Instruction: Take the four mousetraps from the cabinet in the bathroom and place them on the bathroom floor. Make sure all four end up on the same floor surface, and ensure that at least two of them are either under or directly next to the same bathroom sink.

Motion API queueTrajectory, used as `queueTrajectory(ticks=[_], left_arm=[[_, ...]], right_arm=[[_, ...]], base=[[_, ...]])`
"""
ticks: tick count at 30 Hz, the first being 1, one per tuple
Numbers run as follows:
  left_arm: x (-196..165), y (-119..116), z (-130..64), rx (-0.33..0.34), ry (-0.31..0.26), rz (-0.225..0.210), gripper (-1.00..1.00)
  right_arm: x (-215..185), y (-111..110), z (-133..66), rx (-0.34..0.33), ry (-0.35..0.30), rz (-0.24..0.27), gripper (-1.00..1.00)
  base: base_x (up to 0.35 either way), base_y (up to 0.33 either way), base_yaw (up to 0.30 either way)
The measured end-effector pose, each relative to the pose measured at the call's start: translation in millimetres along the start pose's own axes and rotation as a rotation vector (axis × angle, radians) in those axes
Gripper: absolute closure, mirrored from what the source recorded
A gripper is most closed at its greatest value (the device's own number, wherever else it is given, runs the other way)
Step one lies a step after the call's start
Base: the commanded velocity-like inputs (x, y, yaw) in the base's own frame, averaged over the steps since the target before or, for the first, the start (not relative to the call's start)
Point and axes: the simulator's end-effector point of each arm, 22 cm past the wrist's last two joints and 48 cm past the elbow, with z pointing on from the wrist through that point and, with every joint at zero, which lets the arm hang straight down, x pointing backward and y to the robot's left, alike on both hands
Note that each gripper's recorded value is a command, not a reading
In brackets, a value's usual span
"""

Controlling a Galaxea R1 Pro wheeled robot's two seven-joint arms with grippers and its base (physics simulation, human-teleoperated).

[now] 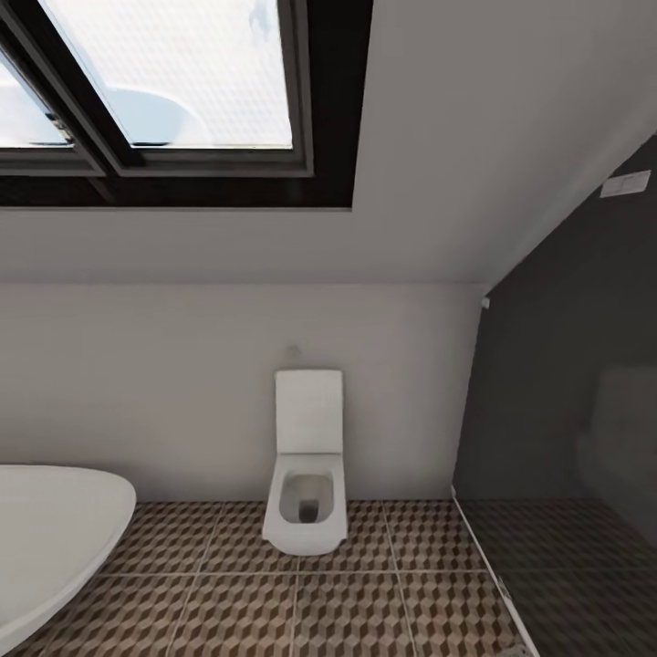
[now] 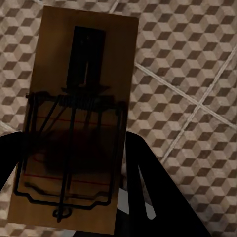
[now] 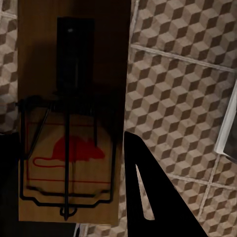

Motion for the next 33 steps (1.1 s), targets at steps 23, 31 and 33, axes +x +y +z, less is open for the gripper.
queueTrajectory(ticks=[23,31,33], left_arm=[[1,-14,4.7,0.019,-0.001,0.008,1.0],[-14,-50,6.2,0.089,-0.034,0.01,1.0],[-18,-59,6.3,0.106,-0.043,0.008,1.0]], right_arm=[[-7,3,5.7,-0.018,-0.015,0.02,1.0],[-15,24,10.4,-0.116,-0.038,0.081,1.0],[-16,28,11.4,-0.136,-0.04,0.084,1.0]], base=[[0.049,0.036,0.0],[0.0,0.0,0.0],[0.0,0.0,0.0]])
